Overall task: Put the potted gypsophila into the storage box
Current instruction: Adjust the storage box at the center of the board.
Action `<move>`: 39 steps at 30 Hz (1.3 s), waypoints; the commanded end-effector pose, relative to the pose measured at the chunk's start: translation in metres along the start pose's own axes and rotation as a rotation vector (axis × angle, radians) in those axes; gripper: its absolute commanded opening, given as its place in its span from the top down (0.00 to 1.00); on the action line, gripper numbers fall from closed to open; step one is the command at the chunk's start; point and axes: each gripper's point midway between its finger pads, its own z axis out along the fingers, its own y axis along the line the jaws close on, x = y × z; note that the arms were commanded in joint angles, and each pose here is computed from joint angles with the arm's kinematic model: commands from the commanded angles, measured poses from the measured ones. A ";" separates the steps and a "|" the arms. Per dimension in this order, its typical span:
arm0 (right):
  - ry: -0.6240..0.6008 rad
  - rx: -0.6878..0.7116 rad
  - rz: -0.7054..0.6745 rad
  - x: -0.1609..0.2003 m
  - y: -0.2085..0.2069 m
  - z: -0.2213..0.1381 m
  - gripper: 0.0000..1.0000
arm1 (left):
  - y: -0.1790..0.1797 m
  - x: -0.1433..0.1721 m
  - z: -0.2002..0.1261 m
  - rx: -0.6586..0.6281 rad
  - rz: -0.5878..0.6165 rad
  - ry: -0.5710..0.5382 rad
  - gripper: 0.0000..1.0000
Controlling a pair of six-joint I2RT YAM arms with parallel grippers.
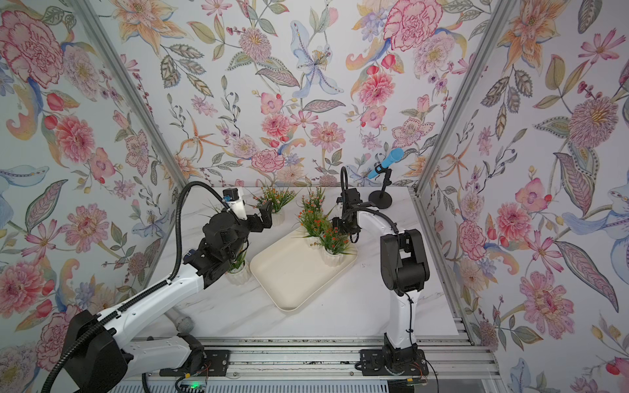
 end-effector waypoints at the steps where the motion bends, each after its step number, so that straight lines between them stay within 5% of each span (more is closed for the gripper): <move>1: 0.037 0.085 0.018 0.018 -0.024 -0.008 0.75 | 0.002 0.009 0.000 -0.020 -0.004 0.017 0.00; 6: 0.057 0.127 0.022 0.037 -0.040 -0.018 0.89 | 0.001 0.012 0.005 -0.022 0.006 0.026 0.00; 25: 0.016 0.296 0.130 0.078 -0.113 -0.079 0.88 | -0.022 0.052 0.057 0.007 0.021 0.180 0.00; 30: -0.058 0.298 0.177 0.052 -0.114 -0.096 0.58 | -0.033 0.074 0.083 0.014 0.047 0.280 0.04; 35: -0.208 0.265 0.255 0.011 -0.105 -0.132 0.46 | -0.041 0.093 0.101 0.011 0.073 0.373 0.06; 39: -0.342 0.286 0.343 -0.015 -0.104 -0.173 0.27 | -0.048 0.115 0.108 0.029 0.069 0.461 0.10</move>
